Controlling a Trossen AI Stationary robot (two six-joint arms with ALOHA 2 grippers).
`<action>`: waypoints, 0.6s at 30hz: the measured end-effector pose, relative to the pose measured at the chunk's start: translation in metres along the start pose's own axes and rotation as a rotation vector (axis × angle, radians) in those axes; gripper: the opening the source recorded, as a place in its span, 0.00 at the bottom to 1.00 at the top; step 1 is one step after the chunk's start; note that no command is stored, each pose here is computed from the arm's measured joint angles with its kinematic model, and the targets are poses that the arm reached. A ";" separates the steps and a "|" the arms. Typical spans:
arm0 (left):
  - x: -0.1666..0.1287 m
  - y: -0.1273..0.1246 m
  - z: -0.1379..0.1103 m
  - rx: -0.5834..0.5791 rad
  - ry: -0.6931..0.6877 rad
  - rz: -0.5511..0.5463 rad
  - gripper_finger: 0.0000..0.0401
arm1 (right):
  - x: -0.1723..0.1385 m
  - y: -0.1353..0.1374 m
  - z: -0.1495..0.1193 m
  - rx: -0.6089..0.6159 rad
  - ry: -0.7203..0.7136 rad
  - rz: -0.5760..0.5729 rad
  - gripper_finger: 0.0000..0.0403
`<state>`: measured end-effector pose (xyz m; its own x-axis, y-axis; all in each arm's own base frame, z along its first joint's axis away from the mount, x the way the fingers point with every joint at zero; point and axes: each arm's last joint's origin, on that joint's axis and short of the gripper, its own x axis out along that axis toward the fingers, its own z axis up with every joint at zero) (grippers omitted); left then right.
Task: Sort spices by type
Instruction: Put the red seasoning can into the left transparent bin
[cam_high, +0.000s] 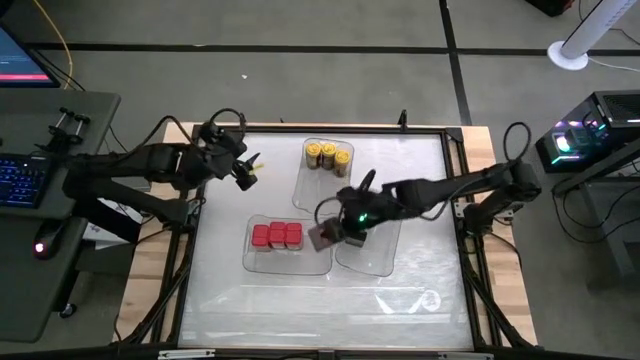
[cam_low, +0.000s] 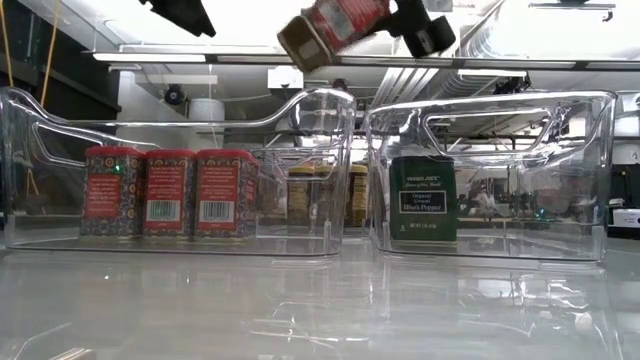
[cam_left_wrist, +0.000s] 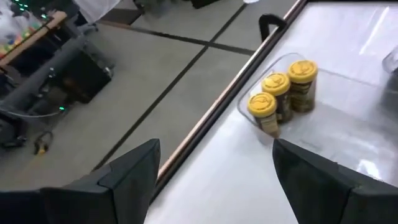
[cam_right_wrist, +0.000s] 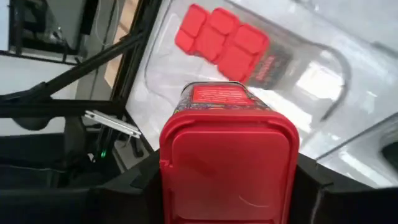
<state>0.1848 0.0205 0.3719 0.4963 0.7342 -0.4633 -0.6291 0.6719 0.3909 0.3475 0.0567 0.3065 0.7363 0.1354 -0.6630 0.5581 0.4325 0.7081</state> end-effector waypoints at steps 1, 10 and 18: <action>0.002 0.000 0.000 0.016 0.005 0.007 0.73 | 0.000 0.006 -0.001 -0.002 -0.009 -0.009 0.51; 0.013 0.011 0.000 0.052 0.047 0.063 0.73 | 0.033 0.049 0.018 -0.049 0.008 -0.394 0.51; 0.016 0.016 -0.001 0.048 0.066 0.082 0.73 | 0.078 0.062 0.016 -0.004 0.066 -0.545 0.51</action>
<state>0.1825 0.0430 0.3702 0.4027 0.7802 -0.4786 -0.6360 0.6146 0.4667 0.4455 0.0793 0.3025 0.3150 -0.0535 -0.9476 0.8504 0.4593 0.2568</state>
